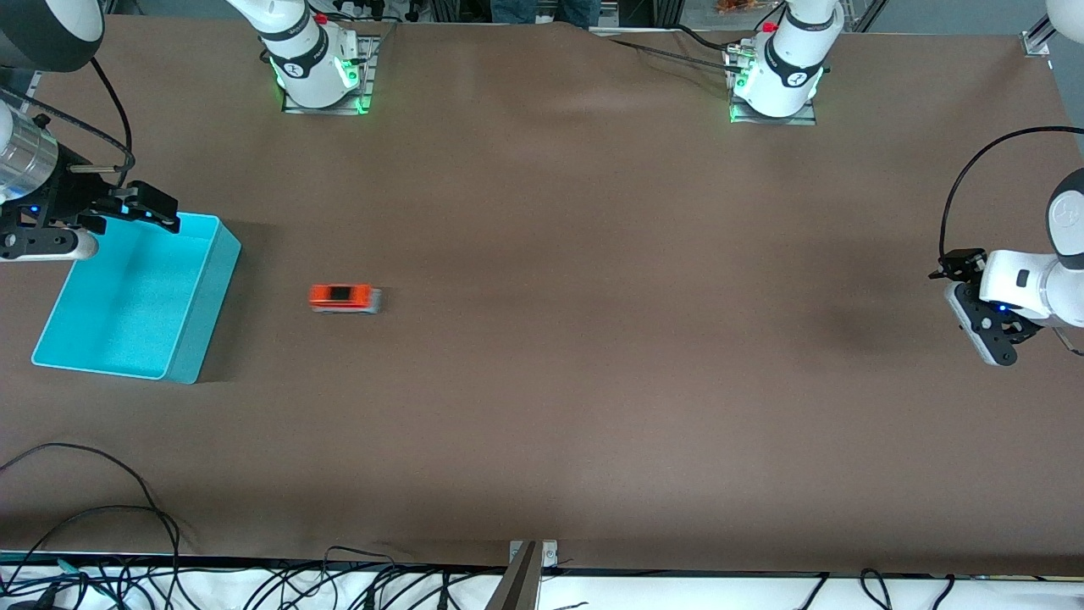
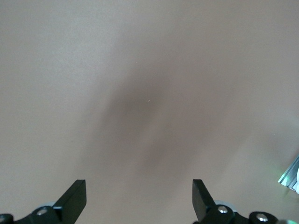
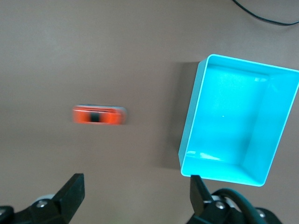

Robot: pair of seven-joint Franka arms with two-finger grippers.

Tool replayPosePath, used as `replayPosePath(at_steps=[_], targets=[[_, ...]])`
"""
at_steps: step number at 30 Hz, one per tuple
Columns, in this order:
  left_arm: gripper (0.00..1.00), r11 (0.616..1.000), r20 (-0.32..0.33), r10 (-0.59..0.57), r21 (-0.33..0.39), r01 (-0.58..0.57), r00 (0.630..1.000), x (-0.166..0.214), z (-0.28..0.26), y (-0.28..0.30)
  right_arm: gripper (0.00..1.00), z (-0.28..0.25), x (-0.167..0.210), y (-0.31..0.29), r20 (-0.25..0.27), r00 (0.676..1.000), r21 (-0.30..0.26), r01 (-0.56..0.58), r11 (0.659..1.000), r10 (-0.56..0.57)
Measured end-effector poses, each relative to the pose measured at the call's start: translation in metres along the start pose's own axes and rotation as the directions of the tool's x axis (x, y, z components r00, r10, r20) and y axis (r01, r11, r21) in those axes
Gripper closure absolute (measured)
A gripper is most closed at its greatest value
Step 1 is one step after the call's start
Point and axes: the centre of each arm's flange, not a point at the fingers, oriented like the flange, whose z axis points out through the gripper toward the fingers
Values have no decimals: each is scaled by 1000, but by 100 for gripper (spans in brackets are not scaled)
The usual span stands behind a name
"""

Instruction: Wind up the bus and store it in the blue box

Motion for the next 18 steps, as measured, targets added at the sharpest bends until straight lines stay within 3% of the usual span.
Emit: replayPosePath(at_steps=[18], targets=[[0,984,-34,-180,-22,179,983,-1,1,-2,0,0,0,0,1,1000,0,-1,1000,1]])
